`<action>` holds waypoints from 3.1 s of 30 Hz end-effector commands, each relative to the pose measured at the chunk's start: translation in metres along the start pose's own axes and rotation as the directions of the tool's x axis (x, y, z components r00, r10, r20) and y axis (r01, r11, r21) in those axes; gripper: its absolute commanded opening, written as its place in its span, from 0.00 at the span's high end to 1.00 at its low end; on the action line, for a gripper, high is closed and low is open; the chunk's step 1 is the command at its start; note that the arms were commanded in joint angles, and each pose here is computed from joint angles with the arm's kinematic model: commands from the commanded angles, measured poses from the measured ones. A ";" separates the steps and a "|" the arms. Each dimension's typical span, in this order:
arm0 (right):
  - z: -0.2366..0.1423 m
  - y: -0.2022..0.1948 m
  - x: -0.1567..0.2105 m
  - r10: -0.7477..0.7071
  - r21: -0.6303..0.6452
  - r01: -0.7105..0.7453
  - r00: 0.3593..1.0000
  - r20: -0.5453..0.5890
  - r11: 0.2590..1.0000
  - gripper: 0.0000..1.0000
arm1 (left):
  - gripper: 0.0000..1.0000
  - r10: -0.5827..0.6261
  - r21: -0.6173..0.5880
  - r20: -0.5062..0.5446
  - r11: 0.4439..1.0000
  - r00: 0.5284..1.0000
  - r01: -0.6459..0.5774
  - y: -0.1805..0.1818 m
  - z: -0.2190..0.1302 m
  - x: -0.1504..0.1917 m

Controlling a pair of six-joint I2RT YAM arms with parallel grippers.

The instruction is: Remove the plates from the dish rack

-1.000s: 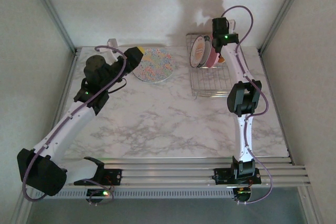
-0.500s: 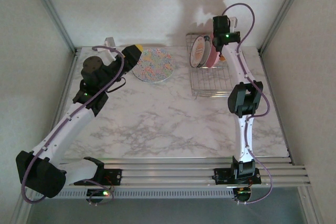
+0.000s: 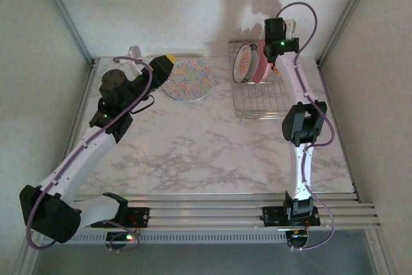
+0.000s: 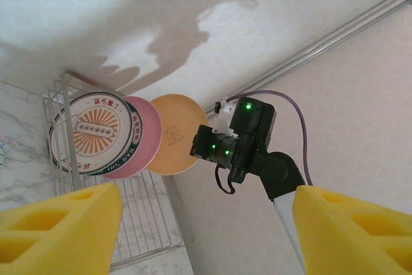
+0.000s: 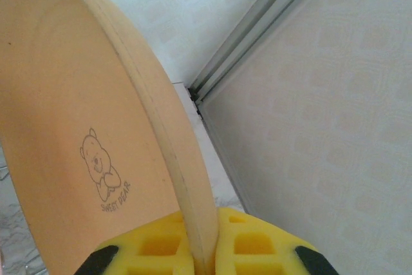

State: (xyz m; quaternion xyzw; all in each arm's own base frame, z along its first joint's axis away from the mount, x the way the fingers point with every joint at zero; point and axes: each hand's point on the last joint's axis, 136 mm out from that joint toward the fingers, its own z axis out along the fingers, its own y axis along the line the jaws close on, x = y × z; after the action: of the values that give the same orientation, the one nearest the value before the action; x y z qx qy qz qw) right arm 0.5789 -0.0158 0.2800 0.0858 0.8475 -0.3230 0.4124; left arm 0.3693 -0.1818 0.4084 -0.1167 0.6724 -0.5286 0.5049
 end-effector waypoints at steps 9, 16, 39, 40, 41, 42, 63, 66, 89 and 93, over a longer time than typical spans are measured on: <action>-0.027 -0.072 -0.020 0.123 0.076 -0.127 0.990 0.064 0.989 1.00 | 0.29 -0.001 0.080 -0.020 0.997 1.000 0.002 -0.019 0.000 0.005; -0.041 -0.103 -0.004 0.196 0.070 -0.198 0.980 0.041 0.978 1.00 | 0.27 -0.011 0.096 -0.085 0.995 0.996 0.019 -0.021 0.016 0.018; -0.185 -0.095 0.122 0.538 -0.440 -0.646 0.763 -0.359 0.623 1.00 | 0.23 0.073 -0.050 -0.530 0.992 0.845 -0.117 0.027 0.127 0.154; -0.190 -0.090 0.123 0.535 -0.464 -0.657 0.754 -0.381 0.594 1.00 | 0.23 0.067 -0.056 -0.542 0.992 0.838 -0.116 0.030 0.129 0.159; -0.195 -0.083 0.123 0.532 -0.497 -0.666 0.745 -0.403 0.556 1.00 | 0.23 0.062 -0.063 -0.555 0.991 0.830 -0.116 0.032 0.131 0.164; -0.200 -0.077 0.121 0.529 -0.526 -0.675 0.736 -0.423 0.517 1.00 | 0.23 0.056 -0.071 -0.567 0.991 0.822 -0.117 0.035 0.133 0.169; -0.214 -0.008 0.104 0.367 -0.657 -0.696 0.715 -0.595 0.291 1.00 | 0.67 0.029 -0.180 -0.592 0.969 0.806 -0.167 0.067 0.147 0.189; -0.210 -0.005 0.104 0.354 -0.660 -0.686 0.726 -0.590 0.305 1.00 | 0.84 0.027 -0.201 -0.591 0.963 0.806 -0.180 0.070 0.146 0.188; -0.326 0.033 0.077 0.142 -0.961 0.042 0.986 0.084 0.273 0.29 | 1.00 -0.186 -0.445 -0.514 0.892 0.838 -0.075 0.159 0.013 0.137; -0.356 0.050 0.098 0.128 -0.959 0.220 0.961 0.245 0.180 0.21 | 1.00 -0.247 -0.503 -0.492 0.863 0.835 -0.041 0.194 -0.022 0.156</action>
State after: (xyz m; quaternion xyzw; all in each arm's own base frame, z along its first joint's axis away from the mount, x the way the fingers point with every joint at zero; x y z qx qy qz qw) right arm 0.3146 0.2175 0.3375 -0.1878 0.8371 0.2847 0.4277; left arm 0.3618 -0.1989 0.1682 -0.1274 0.8973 -0.3616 0.2188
